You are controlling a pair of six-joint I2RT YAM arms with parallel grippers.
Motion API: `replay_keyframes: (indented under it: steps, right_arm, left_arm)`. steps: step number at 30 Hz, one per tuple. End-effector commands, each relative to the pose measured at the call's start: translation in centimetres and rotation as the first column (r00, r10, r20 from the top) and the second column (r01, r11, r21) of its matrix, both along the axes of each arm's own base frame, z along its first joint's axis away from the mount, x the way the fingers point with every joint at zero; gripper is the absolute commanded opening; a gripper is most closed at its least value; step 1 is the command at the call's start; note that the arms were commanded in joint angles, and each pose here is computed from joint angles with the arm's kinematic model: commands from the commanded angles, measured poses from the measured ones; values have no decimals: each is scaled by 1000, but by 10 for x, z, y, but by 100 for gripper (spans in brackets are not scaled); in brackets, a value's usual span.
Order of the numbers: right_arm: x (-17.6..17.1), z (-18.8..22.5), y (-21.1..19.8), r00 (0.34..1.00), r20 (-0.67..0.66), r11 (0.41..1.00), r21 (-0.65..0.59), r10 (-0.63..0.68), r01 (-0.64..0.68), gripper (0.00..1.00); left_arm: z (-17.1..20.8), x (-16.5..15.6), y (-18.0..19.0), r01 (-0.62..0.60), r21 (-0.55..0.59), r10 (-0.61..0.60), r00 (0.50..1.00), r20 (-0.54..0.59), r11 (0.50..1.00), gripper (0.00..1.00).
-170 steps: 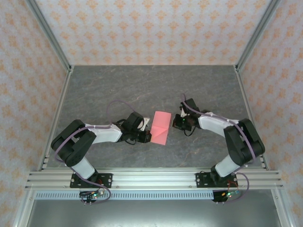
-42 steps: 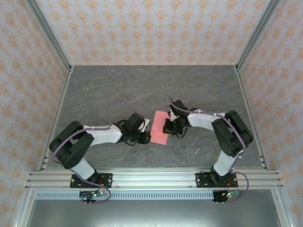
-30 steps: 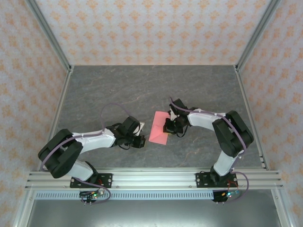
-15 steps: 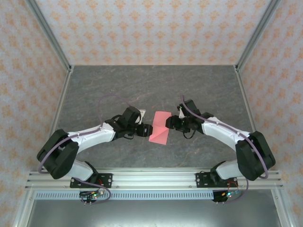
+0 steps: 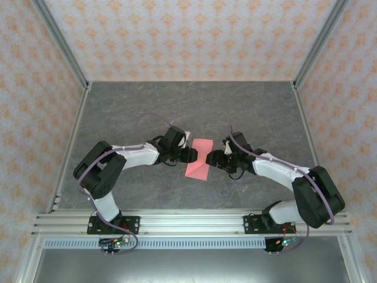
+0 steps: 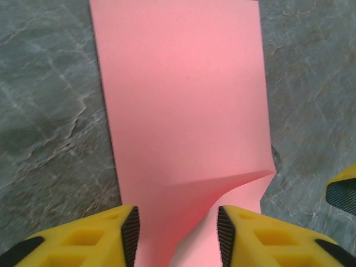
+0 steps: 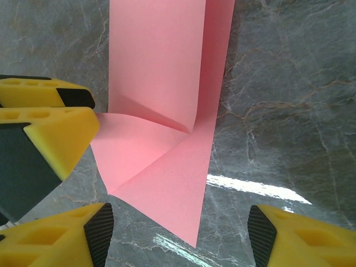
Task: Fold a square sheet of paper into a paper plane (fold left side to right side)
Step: Turn over the paper at the center of the table.
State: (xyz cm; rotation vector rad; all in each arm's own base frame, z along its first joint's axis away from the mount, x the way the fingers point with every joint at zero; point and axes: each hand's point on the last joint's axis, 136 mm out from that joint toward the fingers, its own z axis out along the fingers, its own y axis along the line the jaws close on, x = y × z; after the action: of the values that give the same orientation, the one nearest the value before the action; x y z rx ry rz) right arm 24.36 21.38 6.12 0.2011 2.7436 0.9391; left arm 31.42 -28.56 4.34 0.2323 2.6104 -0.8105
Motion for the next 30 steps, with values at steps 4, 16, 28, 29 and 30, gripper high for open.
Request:
replay_keyframes:
  steps: [4,16,28,29,30]
  right_arm:
    - [5,6,6,1000,24,999,37,1,-2,68]
    - [20,7,22,999,32,991,134,-8,3,74]
    - [30,2,41,1000,-2,977,211,13,-12,67]
    - [32,1,42,1000,-4,977,213,14,-13,67]
    - [33,0,44,1000,-6,977,214,15,-13,65]
  left_arm:
    - [15,11,-11,17,-62,-15,999,34,998,29]
    - [20,8,5,-7,3,7,998,58,1000,8]
    - [22,9,9,-22,12,21,997,70,1000,7]
    - [22,9,10,-24,13,23,997,71,1000,7]
    - [22,9,10,-25,14,24,997,71,1000,7]
